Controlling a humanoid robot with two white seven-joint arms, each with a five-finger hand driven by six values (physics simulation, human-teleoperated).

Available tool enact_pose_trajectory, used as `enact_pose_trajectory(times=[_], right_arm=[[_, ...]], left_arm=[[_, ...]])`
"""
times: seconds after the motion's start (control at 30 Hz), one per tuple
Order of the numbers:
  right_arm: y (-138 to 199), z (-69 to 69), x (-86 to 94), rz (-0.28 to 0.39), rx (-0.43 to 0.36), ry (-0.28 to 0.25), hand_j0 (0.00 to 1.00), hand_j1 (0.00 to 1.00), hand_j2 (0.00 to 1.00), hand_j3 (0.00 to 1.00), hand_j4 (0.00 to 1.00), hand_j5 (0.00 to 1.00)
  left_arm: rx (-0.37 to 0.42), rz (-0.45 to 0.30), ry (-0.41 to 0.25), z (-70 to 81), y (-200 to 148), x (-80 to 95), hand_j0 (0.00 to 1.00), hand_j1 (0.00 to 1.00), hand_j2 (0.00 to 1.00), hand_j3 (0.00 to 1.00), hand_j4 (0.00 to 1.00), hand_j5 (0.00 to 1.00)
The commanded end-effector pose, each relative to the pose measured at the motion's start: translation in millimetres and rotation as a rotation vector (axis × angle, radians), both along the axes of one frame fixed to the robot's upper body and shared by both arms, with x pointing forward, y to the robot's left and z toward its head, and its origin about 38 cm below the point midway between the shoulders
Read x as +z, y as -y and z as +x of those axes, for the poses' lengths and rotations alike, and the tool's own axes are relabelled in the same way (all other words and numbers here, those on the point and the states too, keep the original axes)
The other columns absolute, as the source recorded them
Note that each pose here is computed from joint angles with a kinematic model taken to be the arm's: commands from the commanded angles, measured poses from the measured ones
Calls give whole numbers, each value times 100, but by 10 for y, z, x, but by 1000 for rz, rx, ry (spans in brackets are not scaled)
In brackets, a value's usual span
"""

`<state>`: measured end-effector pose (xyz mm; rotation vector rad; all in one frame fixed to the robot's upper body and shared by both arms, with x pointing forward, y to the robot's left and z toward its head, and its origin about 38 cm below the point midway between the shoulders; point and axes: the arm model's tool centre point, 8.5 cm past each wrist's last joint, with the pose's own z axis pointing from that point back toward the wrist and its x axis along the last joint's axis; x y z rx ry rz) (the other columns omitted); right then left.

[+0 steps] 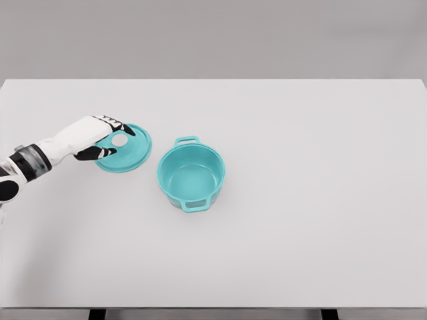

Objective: Cover the pot with left arm

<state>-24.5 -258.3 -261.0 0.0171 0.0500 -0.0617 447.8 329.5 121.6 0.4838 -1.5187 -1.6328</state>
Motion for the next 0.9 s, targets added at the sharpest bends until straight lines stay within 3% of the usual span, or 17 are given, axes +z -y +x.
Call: enact_pose_trajectory(times=[0.0,0.87], right_arm=[[0,2,0,0,0,1,100,100,100,100,100,100],[-2,-3,0,1,0,-1,100,100,100,100,100,100]], left_arm=[[5,-5,-3,2,-10,-8,69,69,69,69,69,69],[8,9,-6,26,5,-38,69,69,69,69,69,69]])
